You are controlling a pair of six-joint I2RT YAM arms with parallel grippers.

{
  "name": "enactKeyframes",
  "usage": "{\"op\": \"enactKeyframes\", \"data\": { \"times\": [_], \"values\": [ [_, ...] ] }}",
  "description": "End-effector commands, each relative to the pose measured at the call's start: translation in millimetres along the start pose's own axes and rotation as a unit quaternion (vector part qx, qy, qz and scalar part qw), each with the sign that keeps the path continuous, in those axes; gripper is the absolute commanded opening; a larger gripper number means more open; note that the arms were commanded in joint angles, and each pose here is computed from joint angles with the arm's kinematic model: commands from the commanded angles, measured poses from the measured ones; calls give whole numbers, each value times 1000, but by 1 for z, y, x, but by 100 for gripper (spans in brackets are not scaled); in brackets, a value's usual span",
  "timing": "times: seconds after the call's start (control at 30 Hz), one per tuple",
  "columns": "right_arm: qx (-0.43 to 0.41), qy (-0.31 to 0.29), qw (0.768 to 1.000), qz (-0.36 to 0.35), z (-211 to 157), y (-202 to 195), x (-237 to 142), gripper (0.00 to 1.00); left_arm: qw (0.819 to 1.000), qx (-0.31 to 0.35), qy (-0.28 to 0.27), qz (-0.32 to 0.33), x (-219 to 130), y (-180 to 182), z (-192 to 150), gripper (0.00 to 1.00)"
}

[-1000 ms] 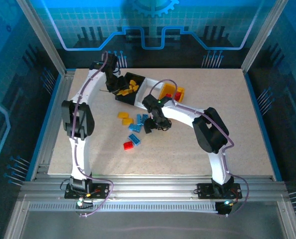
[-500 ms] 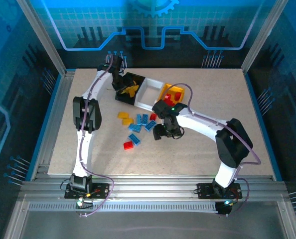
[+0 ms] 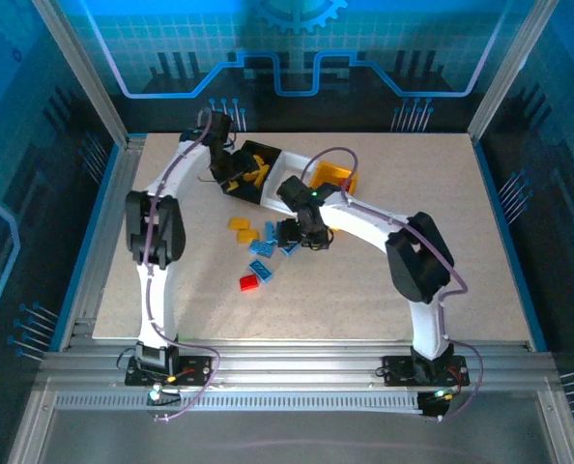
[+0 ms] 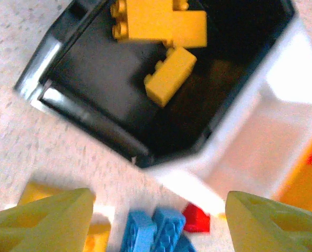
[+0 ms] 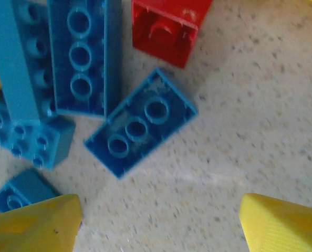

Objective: Sort the legos into containers by color

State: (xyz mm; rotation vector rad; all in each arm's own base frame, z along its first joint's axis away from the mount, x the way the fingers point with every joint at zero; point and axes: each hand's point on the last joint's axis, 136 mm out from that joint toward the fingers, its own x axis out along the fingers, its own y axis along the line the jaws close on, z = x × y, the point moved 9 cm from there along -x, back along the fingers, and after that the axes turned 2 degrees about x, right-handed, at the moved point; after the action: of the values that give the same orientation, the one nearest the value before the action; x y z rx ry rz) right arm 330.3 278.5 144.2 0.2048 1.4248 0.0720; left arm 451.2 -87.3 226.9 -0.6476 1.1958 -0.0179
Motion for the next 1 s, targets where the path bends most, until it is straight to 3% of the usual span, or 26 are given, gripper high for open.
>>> {"op": "enactKeyframes", "data": {
  "times": [0.0,0.3,0.7,0.97],
  "values": [
    [43,-1,999,-13,13,-2,10,80,999,21,-19,-17,-41,6,-22,69],
    [32,17,998,-42,9,-12,28,78,1000,13,-6,-3,-65,41,-82,70],
    [-12,8,998,-59,-35,-59,-7,68,1000,10,-1,-3,-67,45,-92,71],
    [-121,45,992,7,-23,-42,8,71,1000,2,14,-3,-59,48,-99,71]
  ]
}}
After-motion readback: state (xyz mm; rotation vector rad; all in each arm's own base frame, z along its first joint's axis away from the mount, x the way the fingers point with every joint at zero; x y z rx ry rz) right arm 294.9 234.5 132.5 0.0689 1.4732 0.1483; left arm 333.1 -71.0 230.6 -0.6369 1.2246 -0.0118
